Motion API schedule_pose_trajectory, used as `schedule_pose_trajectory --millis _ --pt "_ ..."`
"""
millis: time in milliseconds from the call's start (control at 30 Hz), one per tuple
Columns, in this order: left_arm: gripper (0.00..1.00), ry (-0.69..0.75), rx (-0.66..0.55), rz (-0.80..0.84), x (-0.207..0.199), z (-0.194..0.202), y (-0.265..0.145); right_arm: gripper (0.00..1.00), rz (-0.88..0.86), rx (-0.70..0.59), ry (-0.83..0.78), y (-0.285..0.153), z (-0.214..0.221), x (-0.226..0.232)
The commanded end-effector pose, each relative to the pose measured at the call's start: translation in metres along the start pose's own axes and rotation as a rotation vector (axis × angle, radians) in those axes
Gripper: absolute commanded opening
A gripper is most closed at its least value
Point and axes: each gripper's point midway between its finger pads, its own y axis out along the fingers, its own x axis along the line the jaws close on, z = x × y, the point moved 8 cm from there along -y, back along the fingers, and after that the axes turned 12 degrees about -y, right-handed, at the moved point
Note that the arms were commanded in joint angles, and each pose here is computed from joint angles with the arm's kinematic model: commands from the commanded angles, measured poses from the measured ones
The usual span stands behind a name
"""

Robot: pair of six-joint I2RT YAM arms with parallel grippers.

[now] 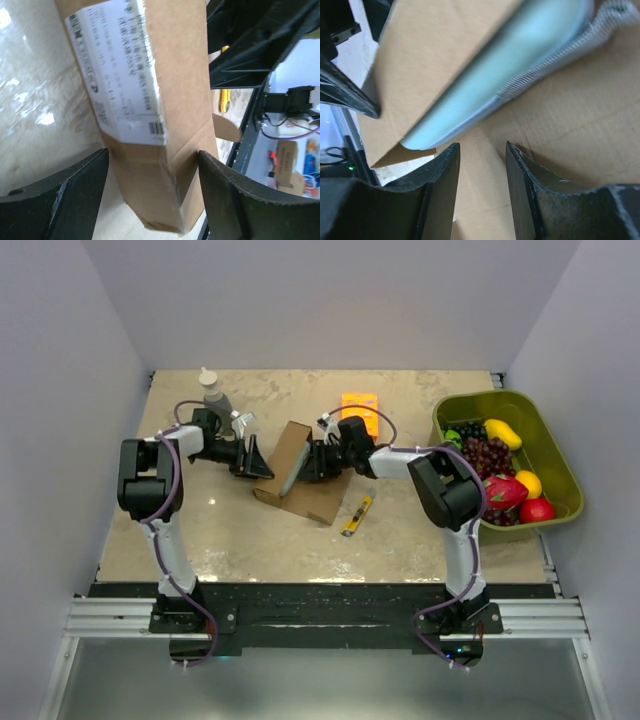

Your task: Unpack the express box

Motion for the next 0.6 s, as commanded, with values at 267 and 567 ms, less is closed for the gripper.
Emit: schedule_pose_trajectory --millis 267,567 --pt "0.81 -0.068 0.007 0.110 0.017 0.011 -0.002 0.44 -0.164 -0.104 0.177 0.010 -0.006 0.004" --pt "0.82 -0.078 0.015 0.123 0.018 0.017 -0.001 0.45 -0.217 -0.153 0.250 0.019 -0.008 0.003"
